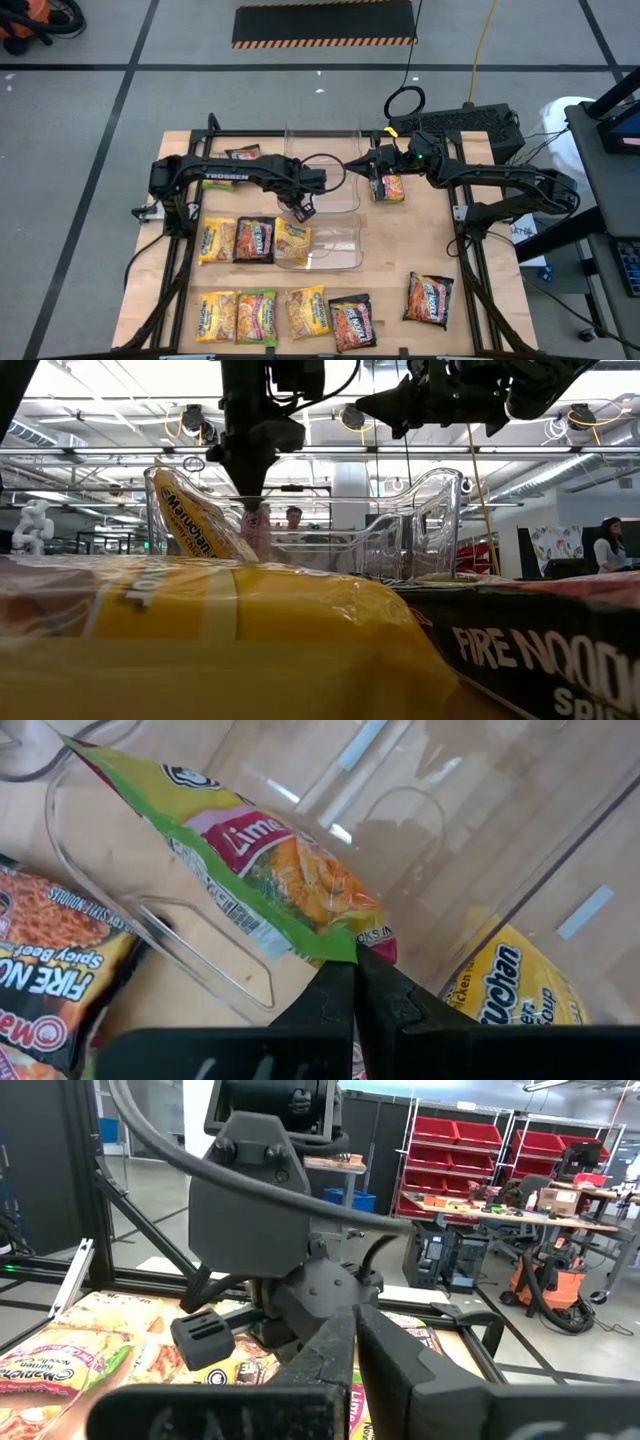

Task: Sort Maruchan noodles
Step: Put the green noodle pack into the center transparent bin, then put the black noodle pack into the top transparent bin

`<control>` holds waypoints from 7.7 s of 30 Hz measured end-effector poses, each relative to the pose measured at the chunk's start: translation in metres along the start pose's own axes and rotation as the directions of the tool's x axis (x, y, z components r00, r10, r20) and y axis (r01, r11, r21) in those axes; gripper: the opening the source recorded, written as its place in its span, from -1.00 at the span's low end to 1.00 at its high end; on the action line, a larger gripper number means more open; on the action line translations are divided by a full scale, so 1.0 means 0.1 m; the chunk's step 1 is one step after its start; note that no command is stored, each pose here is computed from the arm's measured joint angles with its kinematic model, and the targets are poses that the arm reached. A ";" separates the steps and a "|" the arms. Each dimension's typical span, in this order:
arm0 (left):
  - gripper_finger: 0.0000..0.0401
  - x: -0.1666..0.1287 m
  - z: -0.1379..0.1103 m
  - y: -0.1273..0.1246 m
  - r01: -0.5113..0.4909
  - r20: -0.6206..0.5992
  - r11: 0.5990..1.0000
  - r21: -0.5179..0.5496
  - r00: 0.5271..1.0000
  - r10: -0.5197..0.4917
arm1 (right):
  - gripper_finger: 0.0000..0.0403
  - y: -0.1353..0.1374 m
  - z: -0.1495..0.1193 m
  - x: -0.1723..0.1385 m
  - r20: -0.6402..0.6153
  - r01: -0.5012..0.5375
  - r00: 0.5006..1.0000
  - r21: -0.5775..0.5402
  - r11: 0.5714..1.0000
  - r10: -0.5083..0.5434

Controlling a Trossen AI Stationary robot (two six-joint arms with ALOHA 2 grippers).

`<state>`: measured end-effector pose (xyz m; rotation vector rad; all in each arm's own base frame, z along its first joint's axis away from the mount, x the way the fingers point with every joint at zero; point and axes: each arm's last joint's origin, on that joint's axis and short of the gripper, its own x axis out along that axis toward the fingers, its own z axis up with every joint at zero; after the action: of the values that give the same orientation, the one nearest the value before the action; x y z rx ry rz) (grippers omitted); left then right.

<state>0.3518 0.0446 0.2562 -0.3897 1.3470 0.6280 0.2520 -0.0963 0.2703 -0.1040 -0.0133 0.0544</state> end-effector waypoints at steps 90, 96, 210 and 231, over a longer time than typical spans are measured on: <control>-0.90 0.06 -0.26 0.17 0.108 0.072 0.985 -0.132 0.993 -0.099 | -0.93 -0.04 0.02 -0.02 0.018 0.016 1.000 -0.028 0.999 -0.016; -0.90 0.07 -0.26 0.17 0.103 0.068 0.989 -0.102 0.993 -0.096 | -0.93 -0.04 0.02 -0.02 0.018 0.016 1.000 -0.028 0.999 -0.016; -0.89 -1.21 -0.88 0.61 0.126 0.496 0.992 -0.007 0.862 -0.106 | -0.93 0.16 0.51 -0.71 0.008 0.068 0.998 -0.042 0.997 -0.068; -0.89 -1.78 -1.60 1.03 0.158 0.643 0.965 0.210 0.721 -0.258 | -0.93 0.34 0.56 -1.07 -0.082 0.143 0.986 0.004 0.990 -0.142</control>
<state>0.1464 -0.0063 0.4084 -0.1641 0.6303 0.4136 0.1426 -0.0626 0.3214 -0.0956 0.0612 -0.0926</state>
